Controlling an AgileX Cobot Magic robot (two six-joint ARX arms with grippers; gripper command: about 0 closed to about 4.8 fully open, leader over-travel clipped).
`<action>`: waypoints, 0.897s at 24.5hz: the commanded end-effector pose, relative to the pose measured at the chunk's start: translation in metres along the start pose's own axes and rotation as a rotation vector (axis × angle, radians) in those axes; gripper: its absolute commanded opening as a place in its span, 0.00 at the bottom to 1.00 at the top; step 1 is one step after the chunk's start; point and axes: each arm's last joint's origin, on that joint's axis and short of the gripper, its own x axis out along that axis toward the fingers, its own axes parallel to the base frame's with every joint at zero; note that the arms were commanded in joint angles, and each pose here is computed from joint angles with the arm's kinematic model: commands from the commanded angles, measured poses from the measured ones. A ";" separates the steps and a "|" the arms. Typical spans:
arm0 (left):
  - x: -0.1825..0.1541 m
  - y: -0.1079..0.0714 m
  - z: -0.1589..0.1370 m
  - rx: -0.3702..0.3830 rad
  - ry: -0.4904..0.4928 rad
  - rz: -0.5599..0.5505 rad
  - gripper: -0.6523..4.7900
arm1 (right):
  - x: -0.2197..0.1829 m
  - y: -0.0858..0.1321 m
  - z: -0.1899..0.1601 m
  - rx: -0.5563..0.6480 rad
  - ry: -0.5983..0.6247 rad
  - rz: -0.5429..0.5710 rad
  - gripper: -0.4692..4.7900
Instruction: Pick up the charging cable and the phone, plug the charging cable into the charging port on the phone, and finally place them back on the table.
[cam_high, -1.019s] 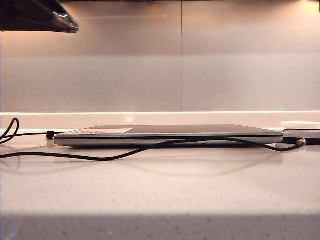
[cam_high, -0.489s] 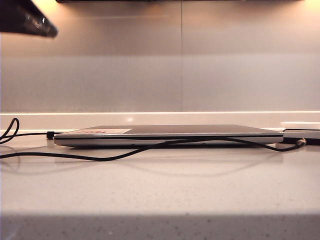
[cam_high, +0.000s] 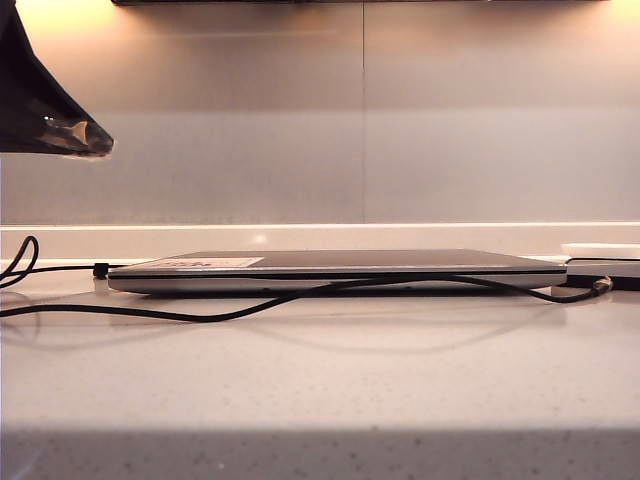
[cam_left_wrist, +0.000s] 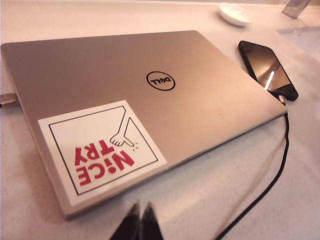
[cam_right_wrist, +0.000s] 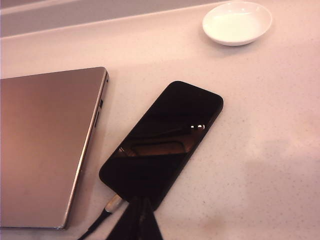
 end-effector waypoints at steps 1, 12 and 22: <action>0.000 0.000 0.001 0.011 -0.052 -0.015 0.11 | -0.003 0.001 0.004 -0.008 -0.031 0.008 0.09; 0.002 0.001 -0.005 0.013 -0.069 -0.018 0.11 | -0.003 0.001 0.003 -0.008 -0.028 0.009 0.09; -0.022 0.010 0.007 0.094 -0.252 0.063 0.11 | -0.003 0.001 0.003 -0.008 -0.028 0.008 0.09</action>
